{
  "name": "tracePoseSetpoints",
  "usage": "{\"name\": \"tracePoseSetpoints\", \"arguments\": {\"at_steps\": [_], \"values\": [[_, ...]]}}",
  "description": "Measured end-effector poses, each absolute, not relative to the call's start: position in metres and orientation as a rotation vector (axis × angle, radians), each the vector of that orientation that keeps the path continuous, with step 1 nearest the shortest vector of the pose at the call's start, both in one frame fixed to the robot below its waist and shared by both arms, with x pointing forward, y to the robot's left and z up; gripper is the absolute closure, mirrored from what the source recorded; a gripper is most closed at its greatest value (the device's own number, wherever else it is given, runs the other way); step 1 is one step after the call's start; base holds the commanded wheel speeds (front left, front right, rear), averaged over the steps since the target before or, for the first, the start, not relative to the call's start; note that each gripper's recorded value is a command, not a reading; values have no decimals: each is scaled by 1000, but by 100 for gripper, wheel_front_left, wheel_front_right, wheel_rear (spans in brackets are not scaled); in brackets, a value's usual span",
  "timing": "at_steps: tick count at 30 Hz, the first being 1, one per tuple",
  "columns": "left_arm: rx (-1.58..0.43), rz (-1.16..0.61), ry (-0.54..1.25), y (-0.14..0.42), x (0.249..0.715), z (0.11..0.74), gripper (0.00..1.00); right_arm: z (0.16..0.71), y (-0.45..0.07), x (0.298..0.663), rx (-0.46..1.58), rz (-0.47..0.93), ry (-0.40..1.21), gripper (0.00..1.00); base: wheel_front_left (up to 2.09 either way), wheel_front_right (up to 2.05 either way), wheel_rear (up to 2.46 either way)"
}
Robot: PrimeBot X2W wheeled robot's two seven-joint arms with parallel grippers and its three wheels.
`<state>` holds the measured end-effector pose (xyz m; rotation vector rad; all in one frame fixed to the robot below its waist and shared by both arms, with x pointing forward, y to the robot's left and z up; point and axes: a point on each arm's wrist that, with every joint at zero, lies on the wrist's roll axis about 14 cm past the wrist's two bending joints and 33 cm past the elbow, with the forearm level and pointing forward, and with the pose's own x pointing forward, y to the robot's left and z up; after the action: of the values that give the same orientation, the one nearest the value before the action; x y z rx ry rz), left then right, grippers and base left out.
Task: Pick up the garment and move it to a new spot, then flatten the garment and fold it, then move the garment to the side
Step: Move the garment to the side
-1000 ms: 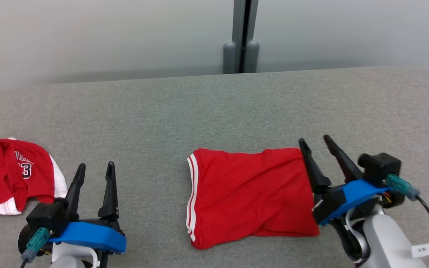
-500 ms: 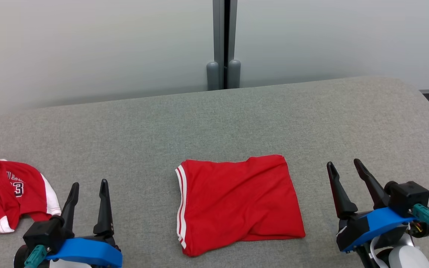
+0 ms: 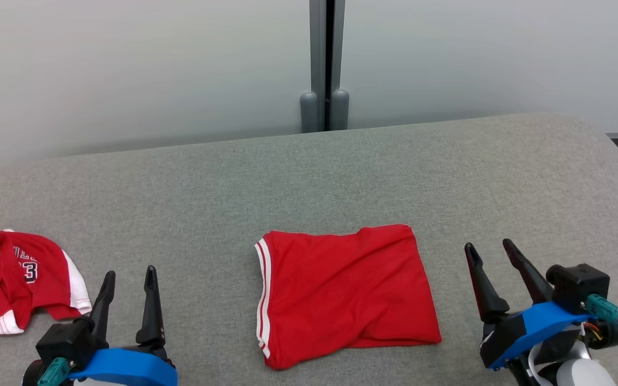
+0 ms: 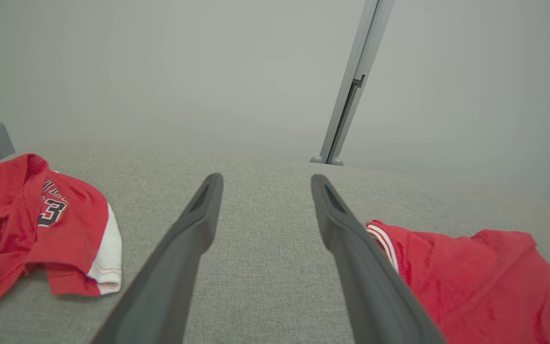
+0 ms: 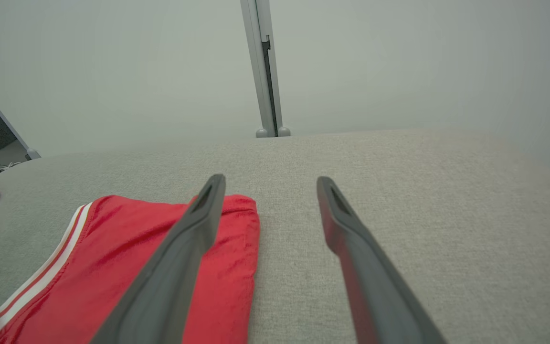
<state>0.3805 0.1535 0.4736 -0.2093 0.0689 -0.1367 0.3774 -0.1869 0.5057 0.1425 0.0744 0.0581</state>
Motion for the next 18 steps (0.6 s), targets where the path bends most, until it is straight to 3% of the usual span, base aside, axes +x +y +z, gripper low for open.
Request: {"name": "tracePoseSetpoints", "arguments": {"at_steps": [18], "values": [[-208, -147, 70, 152, 400, 474, 0, 414, -152, 399, 195, 145, 603, 0, 0, 0, 0]]}}
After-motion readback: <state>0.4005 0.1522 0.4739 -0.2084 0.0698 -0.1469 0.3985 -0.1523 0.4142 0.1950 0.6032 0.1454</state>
